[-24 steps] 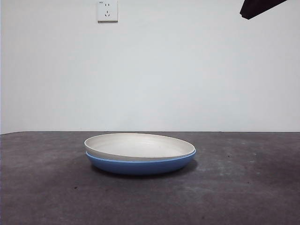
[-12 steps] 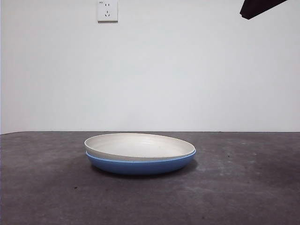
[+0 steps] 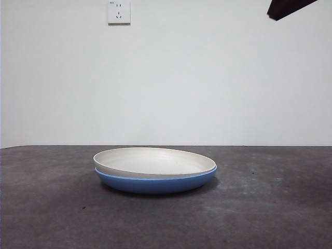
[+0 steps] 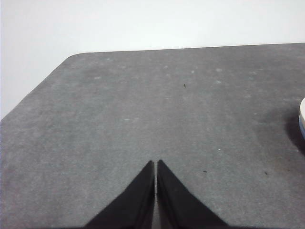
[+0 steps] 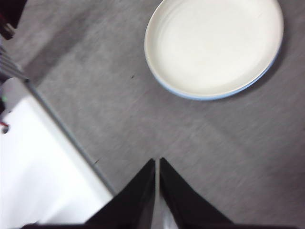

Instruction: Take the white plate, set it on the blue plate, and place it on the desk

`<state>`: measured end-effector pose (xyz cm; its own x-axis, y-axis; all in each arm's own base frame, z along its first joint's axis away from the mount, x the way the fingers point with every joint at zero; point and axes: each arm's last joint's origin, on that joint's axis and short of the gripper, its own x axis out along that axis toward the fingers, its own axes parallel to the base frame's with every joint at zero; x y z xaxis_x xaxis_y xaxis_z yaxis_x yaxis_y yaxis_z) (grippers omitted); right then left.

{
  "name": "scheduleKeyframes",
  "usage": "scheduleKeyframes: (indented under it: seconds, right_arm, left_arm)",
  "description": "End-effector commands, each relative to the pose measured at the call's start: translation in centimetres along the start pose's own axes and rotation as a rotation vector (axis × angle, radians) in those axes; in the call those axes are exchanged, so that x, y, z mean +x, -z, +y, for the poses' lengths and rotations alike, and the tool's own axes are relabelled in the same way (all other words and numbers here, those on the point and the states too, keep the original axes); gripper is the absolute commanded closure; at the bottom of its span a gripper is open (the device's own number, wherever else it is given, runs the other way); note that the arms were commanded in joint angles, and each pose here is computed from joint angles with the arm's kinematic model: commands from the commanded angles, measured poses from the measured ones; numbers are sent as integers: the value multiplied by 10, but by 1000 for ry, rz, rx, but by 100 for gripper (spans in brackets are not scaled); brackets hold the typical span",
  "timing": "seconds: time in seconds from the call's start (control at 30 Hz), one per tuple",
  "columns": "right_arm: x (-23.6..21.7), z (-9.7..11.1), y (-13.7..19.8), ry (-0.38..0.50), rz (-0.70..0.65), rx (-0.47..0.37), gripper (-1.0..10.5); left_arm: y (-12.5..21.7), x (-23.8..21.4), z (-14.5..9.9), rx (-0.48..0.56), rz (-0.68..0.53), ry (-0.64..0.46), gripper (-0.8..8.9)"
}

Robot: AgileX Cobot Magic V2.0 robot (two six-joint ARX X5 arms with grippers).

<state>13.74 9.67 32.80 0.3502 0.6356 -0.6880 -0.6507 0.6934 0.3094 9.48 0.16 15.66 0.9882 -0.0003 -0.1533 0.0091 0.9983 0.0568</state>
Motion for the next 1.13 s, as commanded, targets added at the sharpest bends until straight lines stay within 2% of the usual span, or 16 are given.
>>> scheduleKeyframes:
  seconds: [0.03,0.13,0.33,0.43,0.6,0.83,1.13]
  right_arm:
    - [-19,-2,-4,45,-118,-102,937]
    - [-41,-8,-3,111,-270,-102,937]
    - [-73,-25,23,365,-552,-86,937]
    - [-73,-32,43,482,-662,-93,937]
    - [-55,-44,78,591,-807,-137,937]
    - [-17,-63,121,645,-868,-156,937]
    - [23,-85,159,697,-812,-71,937]
  left_arm:
    - [7,2,0,-7,26,-3,804]
    - [7,2,0,-7,25,-3,804]
    - [7,2,0,-7,26,-3,804]
    - [7,2,0,-7,25,-3,804]
    - [7,2,0,-7,25,-3,804]
    - [7,2,0,-7,25,-3,804]
    - [7,2,0,-7,25,-3,804]
